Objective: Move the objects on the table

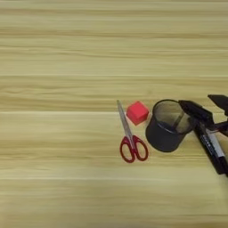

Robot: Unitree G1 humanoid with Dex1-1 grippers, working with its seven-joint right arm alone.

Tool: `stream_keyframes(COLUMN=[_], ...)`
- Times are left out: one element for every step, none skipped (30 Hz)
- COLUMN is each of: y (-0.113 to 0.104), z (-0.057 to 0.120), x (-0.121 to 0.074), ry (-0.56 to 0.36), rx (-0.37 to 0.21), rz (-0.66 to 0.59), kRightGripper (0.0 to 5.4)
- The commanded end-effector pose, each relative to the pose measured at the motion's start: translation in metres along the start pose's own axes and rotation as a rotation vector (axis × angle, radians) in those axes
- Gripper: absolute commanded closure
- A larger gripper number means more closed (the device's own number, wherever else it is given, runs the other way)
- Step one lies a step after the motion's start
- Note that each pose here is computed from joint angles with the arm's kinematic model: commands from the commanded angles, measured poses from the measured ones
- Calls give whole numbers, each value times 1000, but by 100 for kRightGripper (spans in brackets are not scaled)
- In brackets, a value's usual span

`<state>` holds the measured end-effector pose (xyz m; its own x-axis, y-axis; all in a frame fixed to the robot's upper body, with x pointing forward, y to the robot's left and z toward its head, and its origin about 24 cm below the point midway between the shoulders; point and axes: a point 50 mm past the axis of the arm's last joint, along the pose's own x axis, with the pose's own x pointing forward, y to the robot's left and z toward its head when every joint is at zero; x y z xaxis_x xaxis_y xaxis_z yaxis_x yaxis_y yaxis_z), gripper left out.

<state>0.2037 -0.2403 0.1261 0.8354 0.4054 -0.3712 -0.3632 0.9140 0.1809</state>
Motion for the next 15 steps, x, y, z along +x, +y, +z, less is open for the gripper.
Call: stream_keyframes(y=[2,3,4,5,6,6,6,7,7,6,5,5,4,4,5], z=[18,17,16,16,15,14,14,12,11,10,9,8,7,7,7], x=[1,2,3,4,5,6,7,8,9,11,12,13,14,15,15], ry=[-60,-56,-53,-50,-47,-44,-40,-36,-32,-27,-24,-20,-17,-16,-14], rx=[-72,-70,-69,-68,-66,-65,-64,-62,-59,-56,-53,-49,-46,-44,-43], rz=[-5,0,5,9,12,13,15,16,17,17,16,15,14,15,17], kRightGripper=[4,4,4,4,4,4,4,4,4,4,4,4,13,24,27])
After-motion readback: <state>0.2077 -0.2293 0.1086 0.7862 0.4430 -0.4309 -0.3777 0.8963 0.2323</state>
